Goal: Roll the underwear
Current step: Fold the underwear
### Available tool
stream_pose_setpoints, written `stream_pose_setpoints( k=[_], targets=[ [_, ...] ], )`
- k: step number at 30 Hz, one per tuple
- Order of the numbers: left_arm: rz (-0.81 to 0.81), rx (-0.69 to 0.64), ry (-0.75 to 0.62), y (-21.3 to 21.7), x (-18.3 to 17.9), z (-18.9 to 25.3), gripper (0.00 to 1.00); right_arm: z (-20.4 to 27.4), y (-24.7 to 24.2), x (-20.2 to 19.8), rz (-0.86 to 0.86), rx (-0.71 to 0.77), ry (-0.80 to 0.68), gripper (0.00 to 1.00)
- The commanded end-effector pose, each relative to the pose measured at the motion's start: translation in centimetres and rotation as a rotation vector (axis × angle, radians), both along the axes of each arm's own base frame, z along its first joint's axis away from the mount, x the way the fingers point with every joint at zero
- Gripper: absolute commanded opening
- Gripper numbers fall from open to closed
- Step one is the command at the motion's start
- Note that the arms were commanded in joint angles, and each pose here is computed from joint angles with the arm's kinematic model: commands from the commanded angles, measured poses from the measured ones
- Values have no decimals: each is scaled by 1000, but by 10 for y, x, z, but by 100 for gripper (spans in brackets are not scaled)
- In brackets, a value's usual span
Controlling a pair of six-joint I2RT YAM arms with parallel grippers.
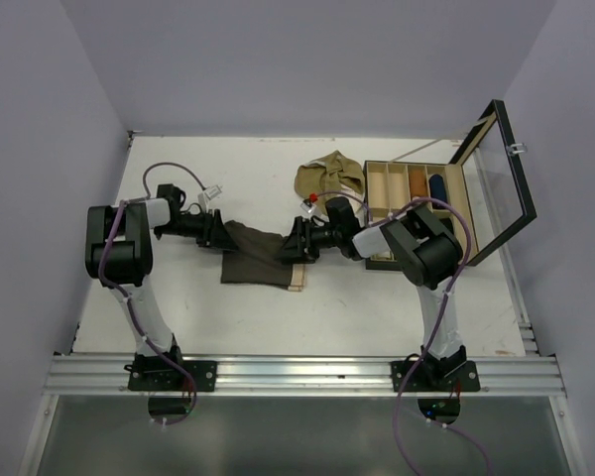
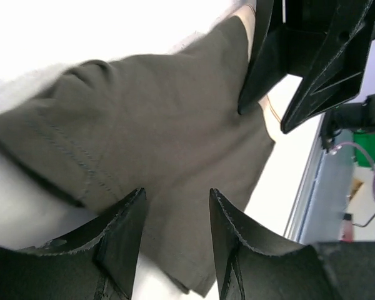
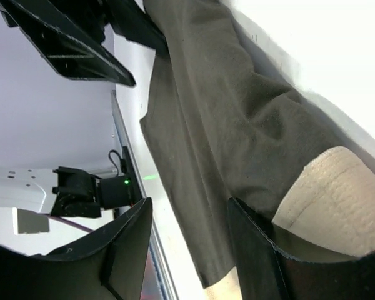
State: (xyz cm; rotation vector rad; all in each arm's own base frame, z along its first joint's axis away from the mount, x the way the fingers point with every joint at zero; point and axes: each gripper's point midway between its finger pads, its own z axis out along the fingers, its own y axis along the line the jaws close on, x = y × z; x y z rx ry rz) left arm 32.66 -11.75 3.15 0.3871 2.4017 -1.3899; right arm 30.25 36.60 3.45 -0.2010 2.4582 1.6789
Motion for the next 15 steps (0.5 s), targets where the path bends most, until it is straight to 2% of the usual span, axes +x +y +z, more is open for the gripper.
stream_pose_setpoints(
  k=[1, 2, 4, 5, 7, 8, 9, 10, 14, 15],
  targets=[
    [-41, 46, -97, 9, 11, 8, 49, 3, 2, -13, -39, 6, 68, 56],
    [-71, 50, -155, 10, 9, 17, 49, 22, 4, -10, -40, 32, 35, 57],
    [-105, 50, -174, 9, -3, 28, 49, 44, 5, -9, -34, 57, 2, 57],
    [-137, 65, -248, 10, -8, 38, 50, 68, 7, -6, -23, 83, -39, 58],
    [-161, 130, -304, 14, -13, 44, 50, 91, 7, -5, 21, 95, -139, 58],
    [-166, 171, -377, 17, -12, 56, 51, 99, 7, -2, 37, 66, -158, 57],
    [-160, 236, -375, 24, -17, 50, 51, 109, 6, 1, 53, 48, -212, 57],
    [-141, 276, -432, 28, -13, 58, 50, 109, 2, 9, 81, -23, -287, 54],
    [-115, 352, -370, 35, -30, 44, 48, 94, -8, 35, 132, -202, -438, 45],
    [-120, 379, -356, 37, -32, 40, 48, 80, -12, 42, 134, -257, -439, 43]
  ],
)
